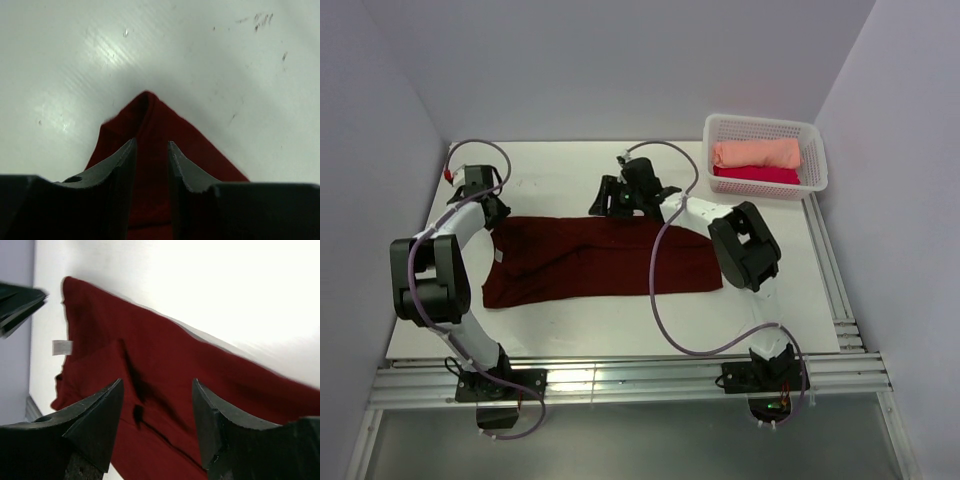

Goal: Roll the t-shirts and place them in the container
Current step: Fold the tshirt

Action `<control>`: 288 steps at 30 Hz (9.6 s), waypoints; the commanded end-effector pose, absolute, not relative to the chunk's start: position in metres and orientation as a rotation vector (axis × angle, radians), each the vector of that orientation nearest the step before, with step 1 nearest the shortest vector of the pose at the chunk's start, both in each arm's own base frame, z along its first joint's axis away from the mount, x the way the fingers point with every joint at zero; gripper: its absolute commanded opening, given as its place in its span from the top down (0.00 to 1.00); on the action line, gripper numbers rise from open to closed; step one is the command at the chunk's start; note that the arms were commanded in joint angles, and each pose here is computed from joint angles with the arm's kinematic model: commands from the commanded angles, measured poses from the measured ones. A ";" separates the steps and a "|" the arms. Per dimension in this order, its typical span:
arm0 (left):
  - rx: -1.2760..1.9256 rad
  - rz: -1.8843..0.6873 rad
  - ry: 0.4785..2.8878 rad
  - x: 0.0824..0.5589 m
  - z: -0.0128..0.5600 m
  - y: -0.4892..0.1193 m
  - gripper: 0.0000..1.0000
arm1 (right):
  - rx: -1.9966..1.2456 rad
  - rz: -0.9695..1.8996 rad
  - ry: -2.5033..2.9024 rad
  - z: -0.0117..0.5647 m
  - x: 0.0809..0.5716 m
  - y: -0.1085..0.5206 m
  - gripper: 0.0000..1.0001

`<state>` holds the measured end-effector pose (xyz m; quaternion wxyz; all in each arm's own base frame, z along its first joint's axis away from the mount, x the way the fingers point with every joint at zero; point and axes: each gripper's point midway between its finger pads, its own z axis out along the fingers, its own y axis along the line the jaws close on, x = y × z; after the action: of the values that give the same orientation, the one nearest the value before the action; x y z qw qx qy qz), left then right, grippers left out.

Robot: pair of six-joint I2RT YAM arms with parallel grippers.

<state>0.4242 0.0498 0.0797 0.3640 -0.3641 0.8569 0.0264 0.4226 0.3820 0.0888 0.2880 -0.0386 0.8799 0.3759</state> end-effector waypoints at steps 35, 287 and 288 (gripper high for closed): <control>-0.922 0.046 2.339 0.462 0.035 0.067 0.70 | -0.424 1.045 2.395 0.060 0.385 0.488 0.45; -0.987 -0.033 2.259 0.447 0.045 0.073 1.00 | -0.788 1.708 2.233 0.093 0.211 0.561 0.91; -0.987 -0.031 2.257 0.448 0.045 0.073 1.00 | -0.799 1.720 2.223 0.095 0.208 0.563 0.89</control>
<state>0.4362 0.0675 0.0313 0.3094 -0.3881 0.8679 -0.0209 0.2278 0.5474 0.0587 0.1103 -0.2434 0.7986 0.5394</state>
